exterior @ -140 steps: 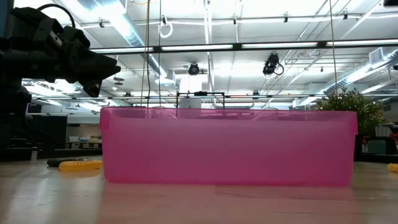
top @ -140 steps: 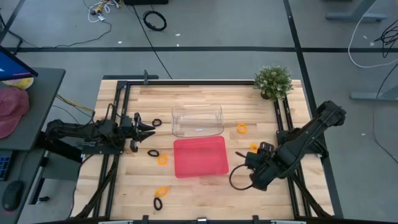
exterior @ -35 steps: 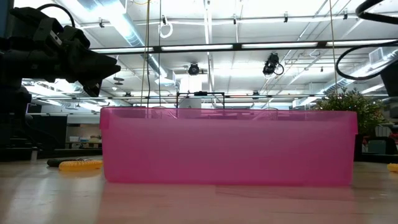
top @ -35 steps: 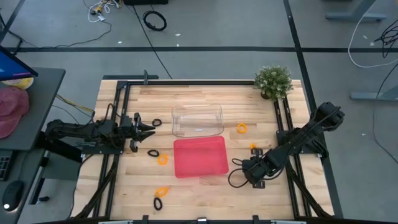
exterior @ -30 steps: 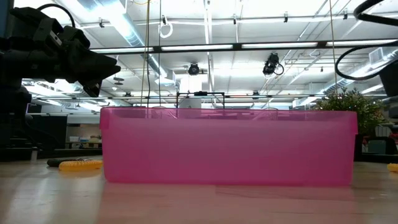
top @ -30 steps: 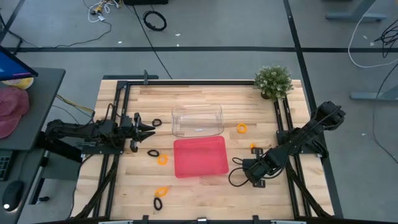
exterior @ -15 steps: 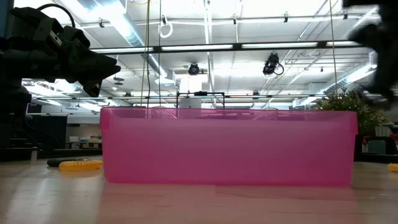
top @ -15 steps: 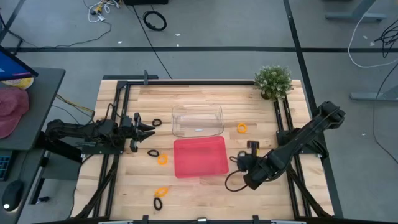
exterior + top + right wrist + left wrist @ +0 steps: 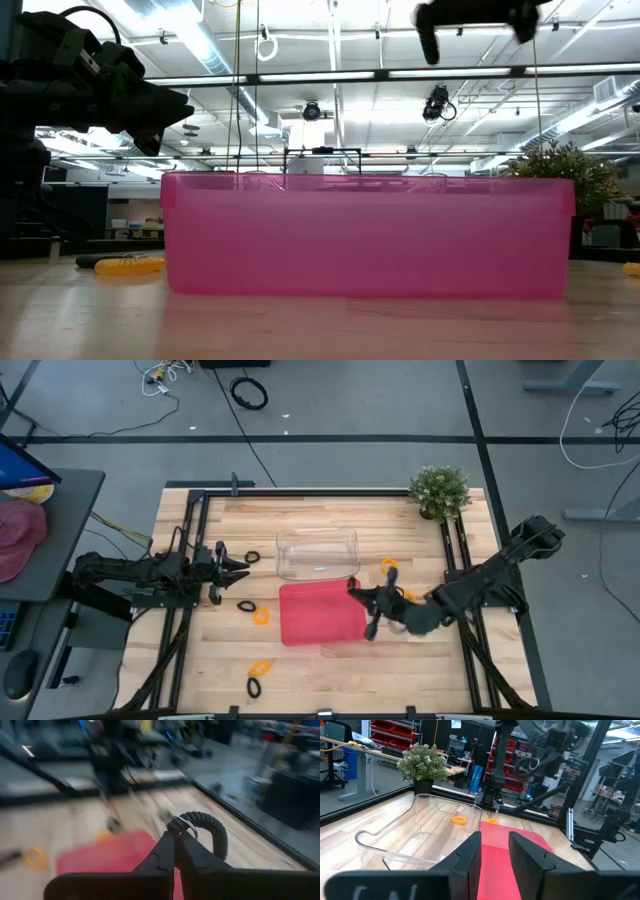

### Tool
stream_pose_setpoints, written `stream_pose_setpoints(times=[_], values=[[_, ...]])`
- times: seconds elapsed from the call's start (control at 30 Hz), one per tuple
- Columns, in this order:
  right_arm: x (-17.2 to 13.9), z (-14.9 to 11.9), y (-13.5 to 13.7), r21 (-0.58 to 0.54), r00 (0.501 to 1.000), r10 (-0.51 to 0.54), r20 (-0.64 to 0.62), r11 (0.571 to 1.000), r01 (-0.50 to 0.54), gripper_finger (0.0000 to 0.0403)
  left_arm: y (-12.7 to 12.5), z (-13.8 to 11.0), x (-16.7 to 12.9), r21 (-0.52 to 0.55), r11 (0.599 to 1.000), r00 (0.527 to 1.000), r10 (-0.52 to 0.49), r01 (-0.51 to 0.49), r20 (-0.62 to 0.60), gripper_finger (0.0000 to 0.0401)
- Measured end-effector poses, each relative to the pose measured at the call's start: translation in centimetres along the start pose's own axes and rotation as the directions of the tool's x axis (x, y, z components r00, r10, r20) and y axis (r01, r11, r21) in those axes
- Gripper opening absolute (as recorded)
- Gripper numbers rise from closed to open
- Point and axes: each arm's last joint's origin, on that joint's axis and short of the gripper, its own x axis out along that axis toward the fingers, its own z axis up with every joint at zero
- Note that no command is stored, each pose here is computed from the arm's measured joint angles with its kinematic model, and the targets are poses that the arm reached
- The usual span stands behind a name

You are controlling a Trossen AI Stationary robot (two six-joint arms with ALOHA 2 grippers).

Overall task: Sort spring keychains
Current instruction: Put the black spring keychain into the red bin

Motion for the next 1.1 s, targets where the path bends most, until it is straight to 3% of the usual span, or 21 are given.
stream_pose_setpoints(times=[0.17,0.37,1.1], values=[[1.1,-2.0,-1.4,0.087,0.969,0.174,0.177,0.978,-0.192,0.0002,0.0,0.0,0.0,0.0,1.0,1.0,0.0,0.0,-0.001,0.0103],[0.7,-4.7,-2.9,0.122,0.966,0.177,0.19,0.972,-0.202,0.0002,0.0,0.0,0.0,0.0,1.0,1.0,0.0,0.0,-0.001,0.0103],[0.6,-5.0,-3.0,0.099,0.963,0.192,0.189,0.972,-0.213,0.0014,0.0,0.0,0.0,0.0,1.0,1.0,0.0,0.0,0.0,0.0103]])
